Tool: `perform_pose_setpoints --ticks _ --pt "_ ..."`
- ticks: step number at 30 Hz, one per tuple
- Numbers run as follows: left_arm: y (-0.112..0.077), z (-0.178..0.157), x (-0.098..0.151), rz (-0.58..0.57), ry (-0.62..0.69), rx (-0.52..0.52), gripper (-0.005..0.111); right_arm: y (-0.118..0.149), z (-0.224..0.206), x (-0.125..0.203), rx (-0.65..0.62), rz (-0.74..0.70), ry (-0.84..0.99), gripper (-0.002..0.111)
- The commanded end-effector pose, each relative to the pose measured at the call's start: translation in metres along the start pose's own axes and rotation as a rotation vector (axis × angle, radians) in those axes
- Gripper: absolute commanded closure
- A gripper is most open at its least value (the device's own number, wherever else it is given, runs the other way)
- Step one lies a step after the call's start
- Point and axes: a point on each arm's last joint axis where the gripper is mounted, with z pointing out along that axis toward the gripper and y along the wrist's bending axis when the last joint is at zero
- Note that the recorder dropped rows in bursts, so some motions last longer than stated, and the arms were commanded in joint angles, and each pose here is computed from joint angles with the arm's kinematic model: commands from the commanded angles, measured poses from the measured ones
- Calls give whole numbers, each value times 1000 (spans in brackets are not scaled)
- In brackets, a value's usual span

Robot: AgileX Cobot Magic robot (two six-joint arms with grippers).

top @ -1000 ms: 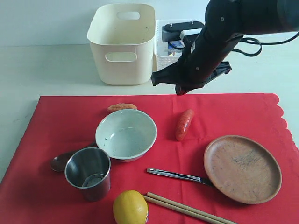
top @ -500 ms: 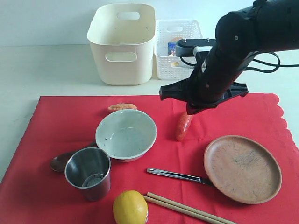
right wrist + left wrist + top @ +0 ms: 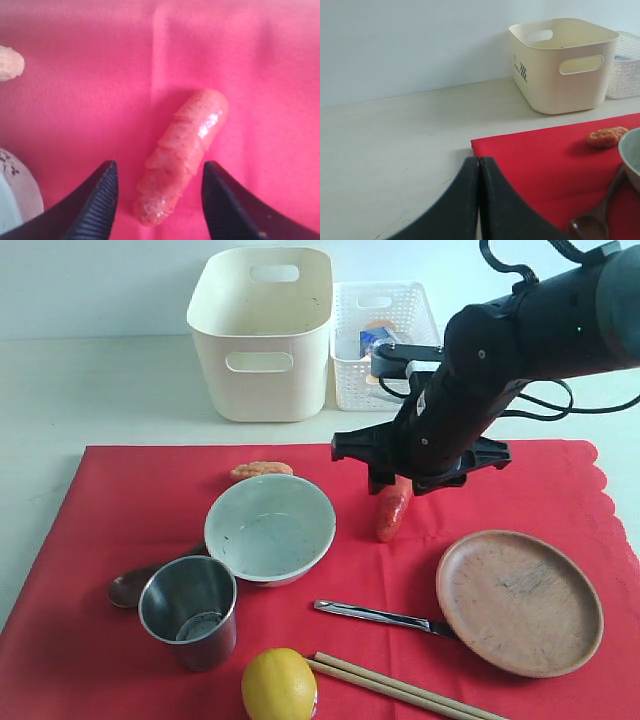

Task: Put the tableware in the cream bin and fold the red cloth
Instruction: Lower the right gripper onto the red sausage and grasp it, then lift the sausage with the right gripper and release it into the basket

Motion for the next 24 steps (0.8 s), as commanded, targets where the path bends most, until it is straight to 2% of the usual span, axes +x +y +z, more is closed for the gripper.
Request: perform_pose_setpoints --ticks 1,18,21,24 --pt "0 0 1 1 -5 -4 105 1 10 -1 -9 -2 -19 57" --pt "0 0 1 1 -5 -4 105 -5 42 8 34 -5 56 58" --pt "0 0 1 1 -5 -4 105 -5 42 8 34 -6 56 61" --pt "0 0 1 1 -5 -4 105 -5 42 8 34 -6 56 70"
